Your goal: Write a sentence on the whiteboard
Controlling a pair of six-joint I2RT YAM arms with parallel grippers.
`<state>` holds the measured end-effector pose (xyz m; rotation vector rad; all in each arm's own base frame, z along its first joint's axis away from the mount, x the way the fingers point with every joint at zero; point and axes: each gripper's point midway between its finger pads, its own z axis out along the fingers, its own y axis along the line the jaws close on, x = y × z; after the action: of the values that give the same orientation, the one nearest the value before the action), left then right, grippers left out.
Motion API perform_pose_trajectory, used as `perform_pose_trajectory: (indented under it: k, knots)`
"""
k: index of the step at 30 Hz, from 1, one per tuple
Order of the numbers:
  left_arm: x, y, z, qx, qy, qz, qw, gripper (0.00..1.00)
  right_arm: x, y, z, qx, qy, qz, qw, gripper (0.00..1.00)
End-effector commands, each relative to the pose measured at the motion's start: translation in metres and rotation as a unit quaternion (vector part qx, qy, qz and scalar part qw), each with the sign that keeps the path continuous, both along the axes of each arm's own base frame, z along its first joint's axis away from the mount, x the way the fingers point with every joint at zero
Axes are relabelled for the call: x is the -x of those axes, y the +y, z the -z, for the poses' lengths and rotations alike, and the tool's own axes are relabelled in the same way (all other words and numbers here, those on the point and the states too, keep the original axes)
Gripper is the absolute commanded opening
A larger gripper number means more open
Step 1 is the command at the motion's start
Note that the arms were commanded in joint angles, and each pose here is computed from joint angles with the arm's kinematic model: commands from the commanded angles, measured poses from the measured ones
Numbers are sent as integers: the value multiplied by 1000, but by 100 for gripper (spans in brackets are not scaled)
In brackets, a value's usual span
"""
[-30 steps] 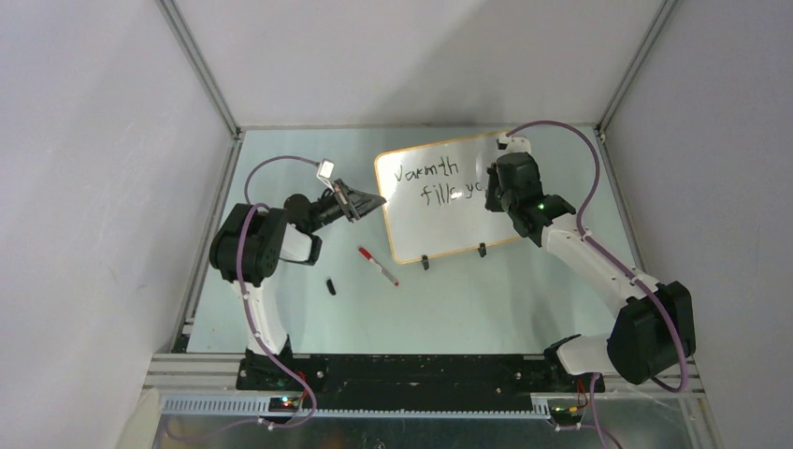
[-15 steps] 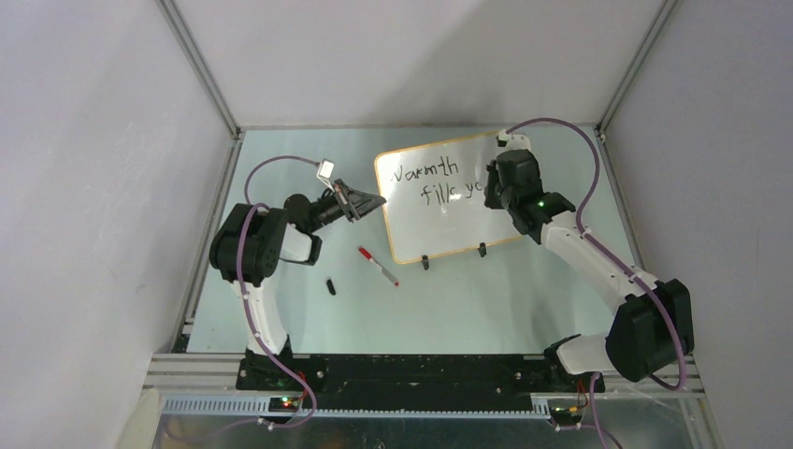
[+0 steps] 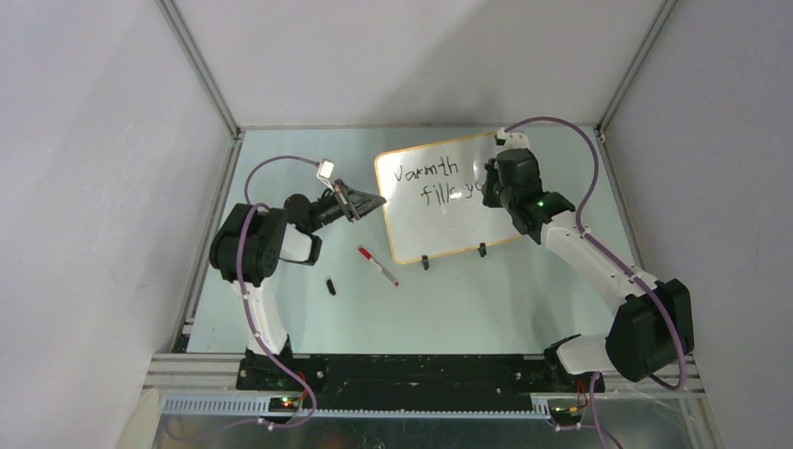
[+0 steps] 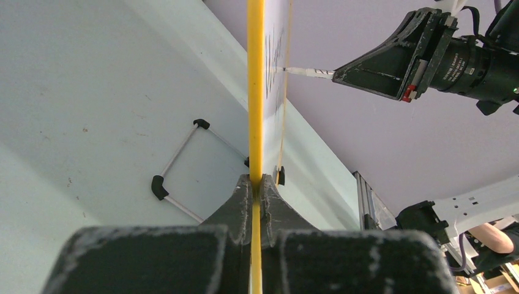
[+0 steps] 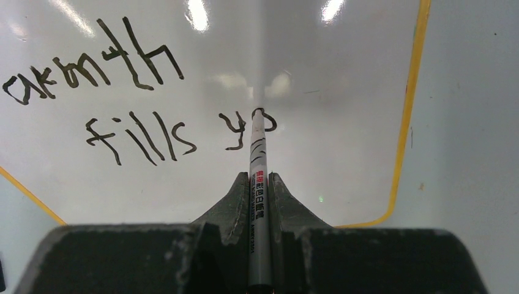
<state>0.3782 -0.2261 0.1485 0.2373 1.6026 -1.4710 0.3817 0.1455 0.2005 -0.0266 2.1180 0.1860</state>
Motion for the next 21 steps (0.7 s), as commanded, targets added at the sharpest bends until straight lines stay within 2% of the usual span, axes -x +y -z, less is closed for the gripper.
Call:
perform_pose_trajectory:
  k: [1,10,21]
  knots:
    - [7,-4,-14,-5,-46,8,999,0,-10,10,-31,-18,-45,-11,999,0]
    - [7,-3,-14,-5,-46,7,999,0,-4,7,-41,-18,-56,-7,998,0]
    - [7,-4,-14,-6,-47,8,999,0,12,-8,-82,-56,-127,-6,990,0]
